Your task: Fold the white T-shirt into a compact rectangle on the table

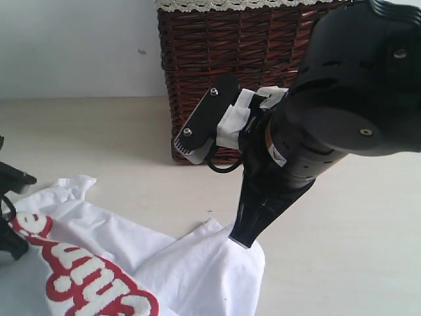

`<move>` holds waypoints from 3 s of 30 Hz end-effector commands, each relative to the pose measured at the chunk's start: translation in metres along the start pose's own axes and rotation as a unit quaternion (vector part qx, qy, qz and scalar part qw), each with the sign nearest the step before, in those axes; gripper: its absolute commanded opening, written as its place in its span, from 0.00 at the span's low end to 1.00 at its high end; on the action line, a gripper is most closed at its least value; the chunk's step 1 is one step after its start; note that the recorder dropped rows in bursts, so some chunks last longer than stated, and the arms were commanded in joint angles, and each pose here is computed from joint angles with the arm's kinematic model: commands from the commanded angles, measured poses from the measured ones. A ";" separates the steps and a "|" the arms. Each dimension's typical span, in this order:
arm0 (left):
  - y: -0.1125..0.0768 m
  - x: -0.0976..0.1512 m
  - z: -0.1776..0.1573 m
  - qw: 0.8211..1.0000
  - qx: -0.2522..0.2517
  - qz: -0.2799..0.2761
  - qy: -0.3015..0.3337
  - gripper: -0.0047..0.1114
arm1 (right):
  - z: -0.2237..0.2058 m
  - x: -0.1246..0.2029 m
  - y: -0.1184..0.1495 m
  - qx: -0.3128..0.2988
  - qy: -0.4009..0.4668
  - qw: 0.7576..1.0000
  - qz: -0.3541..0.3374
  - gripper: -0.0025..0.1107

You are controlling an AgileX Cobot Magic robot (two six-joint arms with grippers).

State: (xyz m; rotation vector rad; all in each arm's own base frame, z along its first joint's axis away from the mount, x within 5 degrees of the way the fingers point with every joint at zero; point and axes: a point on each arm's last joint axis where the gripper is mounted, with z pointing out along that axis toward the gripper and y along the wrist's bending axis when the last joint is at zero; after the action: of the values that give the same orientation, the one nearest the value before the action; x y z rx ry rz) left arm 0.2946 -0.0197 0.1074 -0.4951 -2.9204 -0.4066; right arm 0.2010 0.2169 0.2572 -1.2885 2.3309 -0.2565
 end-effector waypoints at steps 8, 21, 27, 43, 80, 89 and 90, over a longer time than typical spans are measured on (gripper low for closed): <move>0.048 -0.080 -0.012 0.964 0.042 -0.109 -0.238 0.08 | -0.003 0.001 -0.002 0.003 -0.004 1.000 0.002 0.02; 0.005 0.004 -0.099 0.930 0.250 -0.093 -0.254 0.04 | -0.030 0.004 -0.012 0.011 -0.055 0.998 0.030 0.02; -0.067 0.057 -0.042 0.966 0.232 -0.025 -0.112 0.04 | -0.048 0.009 -0.019 0.021 -0.083 0.995 0.044 0.02; -0.009 0.015 0.019 0.982 0.072 -0.164 -0.054 0.04 | -0.052 0.009 -0.019 0.016 -0.092 0.994 0.051 0.02; -0.116 0.051 -0.102 0.911 0.256 0.131 -0.296 0.37 | -0.044 0.004 -0.049 -0.045 -0.138 0.976 0.161 0.18; -0.176 0.027 -0.090 0.875 0.162 0.223 -0.399 0.52 | -0.103 0.035 -0.059 -0.023 -0.188 0.968 0.166 0.18; -0.179 0.022 -0.088 0.870 0.151 0.220 -0.415 0.52 | -0.108 0.038 -0.060 -0.022 -0.193 0.967 0.167 0.18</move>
State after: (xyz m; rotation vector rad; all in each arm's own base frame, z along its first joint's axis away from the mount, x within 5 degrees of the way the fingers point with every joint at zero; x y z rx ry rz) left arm 0.2125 -0.1905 0.1607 -1.4627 -3.2268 0.5191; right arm 0.1853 0.1571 0.3495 -0.8645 2.2049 0.1492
